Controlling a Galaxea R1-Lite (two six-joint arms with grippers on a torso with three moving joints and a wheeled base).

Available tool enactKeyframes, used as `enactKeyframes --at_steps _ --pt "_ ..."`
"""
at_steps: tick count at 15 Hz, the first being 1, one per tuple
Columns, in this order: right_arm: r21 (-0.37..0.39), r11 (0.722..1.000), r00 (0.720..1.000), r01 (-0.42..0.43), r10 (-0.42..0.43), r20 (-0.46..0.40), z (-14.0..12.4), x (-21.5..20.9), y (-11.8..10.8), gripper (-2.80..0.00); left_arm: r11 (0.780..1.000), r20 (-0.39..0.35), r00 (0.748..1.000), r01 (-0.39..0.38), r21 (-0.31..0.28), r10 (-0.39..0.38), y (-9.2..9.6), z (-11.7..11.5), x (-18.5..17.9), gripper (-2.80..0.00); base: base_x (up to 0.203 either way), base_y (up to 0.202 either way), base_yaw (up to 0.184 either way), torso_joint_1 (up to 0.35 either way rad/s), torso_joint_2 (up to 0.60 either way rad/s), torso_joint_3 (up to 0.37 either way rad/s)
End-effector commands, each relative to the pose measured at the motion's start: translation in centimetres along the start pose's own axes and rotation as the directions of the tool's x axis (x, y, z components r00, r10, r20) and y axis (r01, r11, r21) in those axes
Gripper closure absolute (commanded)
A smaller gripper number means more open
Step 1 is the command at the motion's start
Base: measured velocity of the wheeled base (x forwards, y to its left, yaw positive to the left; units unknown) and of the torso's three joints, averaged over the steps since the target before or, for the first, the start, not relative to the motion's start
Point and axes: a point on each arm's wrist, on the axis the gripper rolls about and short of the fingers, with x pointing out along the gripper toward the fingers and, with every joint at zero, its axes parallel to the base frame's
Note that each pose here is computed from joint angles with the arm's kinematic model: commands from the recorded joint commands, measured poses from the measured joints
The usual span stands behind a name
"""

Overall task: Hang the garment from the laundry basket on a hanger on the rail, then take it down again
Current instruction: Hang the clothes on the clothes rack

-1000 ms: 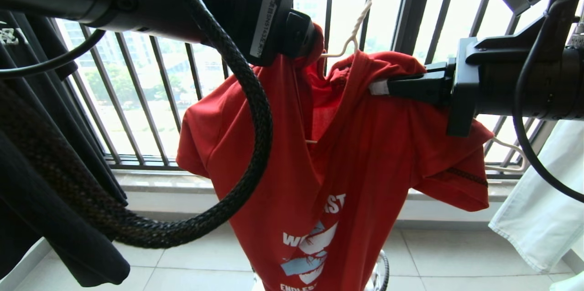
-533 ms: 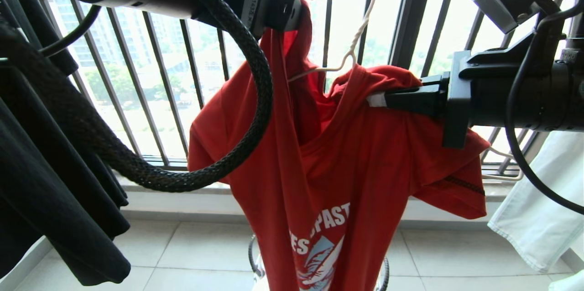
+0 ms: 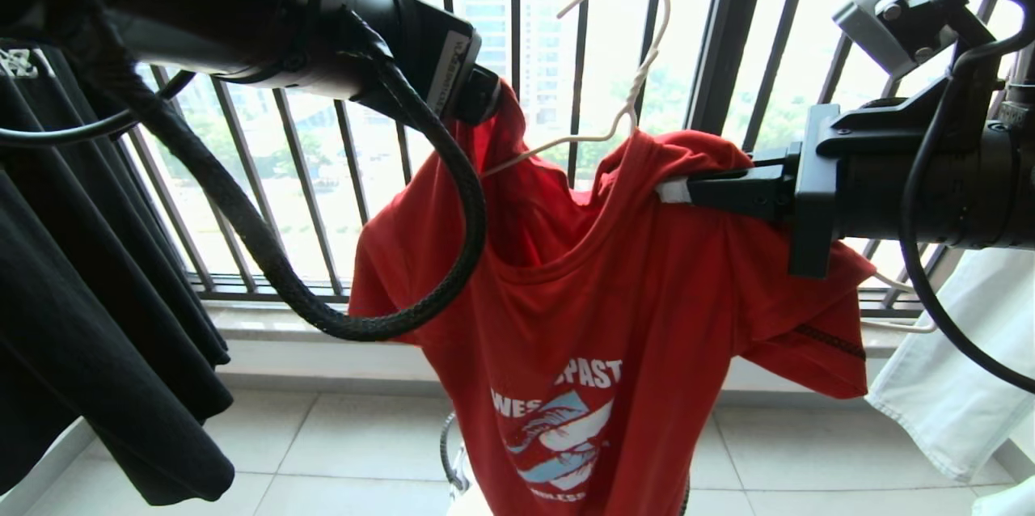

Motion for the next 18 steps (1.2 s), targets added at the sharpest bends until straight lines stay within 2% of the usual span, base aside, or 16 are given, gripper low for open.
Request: enactKeyframes --at_steps 1,4,6,9,11,13,15,16,17,18 --pt "-0.006 1.0 1.0 0.006 -0.006 0.011 0.3 -0.4 0.0 0.0 1.0 -0.017 1.0 -0.015 0.01 0.015 -0.2 -0.2 0.2 -2.8 0.0 0.0 0.0 0.0 0.0 0.0" --pt "-0.017 1.0 0.999 0.016 -0.016 0.038 0.9 -1.2 0.2 0.0 1.0 -0.066 0.998 -0.016 0.008 0.016 -0.4 -0.8 0.2 -2.8 0.0 0.0 0.0 0.0 0.0 0.0" --pt "-0.018 1.0 0.998 0.025 -0.024 0.058 1.5 -1.5 0.1 0.0 1.0 -0.073 0.997 0.011 -0.018 -0.012 -1.2 -0.9 0.0 -2.8 0.0 0.0 0.0 0.0 0.0 0.0" --pt "-0.018 0.999 0.998 0.029 -0.028 0.061 1.6 -1.6 0.1 0.0 0.995 -0.035 0.995 0.086 -0.055 -0.088 -3.3 -0.5 -0.7 -2.8 0.0 0.0 0.0 0.0 0.0 0.0" --pt "-0.002 1.0 0.998 0.029 -0.029 0.058 1.5 -1.4 0.0 0.0 0.993 -0.015 0.994 0.103 -0.063 -0.105 -4.6 -0.4 -0.2 -2.8 0.0 0.0 0.0 0.0 0.0 0.0" --pt "0.015 0.999 0.998 0.037 -0.038 0.06 1.5 -1.5 -0.1 0.0 0.987 0.009 0.991 0.134 -0.087 -0.134 -3.7 0.0 -1.2 -2.8 0.0 0.0 0.0 0.0 0.0 0.0" --pt "0.015 0.998 0.996 0.062 -0.063 0.069 1.4 -1.5 -0.8 0.0 0.956 0.061 0.968 0.251 -0.153 -0.244 -2.2 0.4 -3.1 -2.8 0.0 0.0 0.0 0.0 0.0 0.0" --pt "0.024 0.998 0.995 0.066 -0.067 0.079 1.5 -1.5 -0.8 0.0 0.948 0.064 0.964 0.265 -0.174 -0.258 -1.5 0.3 -3.7 -2.8 0.0 0.0 0.0 0.0 0.0 0.0" --pt "0.031 0.997 0.993 0.076 -0.078 0.093 1.7 -1.6 -1.0 0.0 0.949 0.042 0.964 0.267 -0.167 -0.263 -1.2 -0.3 -4.1 -2.8 0.0 0.0 0.0 0.0 0.0 0.0" --pt "0.03 0.996 0.99 0.087 -0.09 0.108 1.9 -1.7 -1.2 0.0 0.95 0.018 0.964 0.264 -0.164 -0.265 -0.9 -1.0 -4.3 0.0 0.0 0.0 0.0 0.0 0.0 0.0"
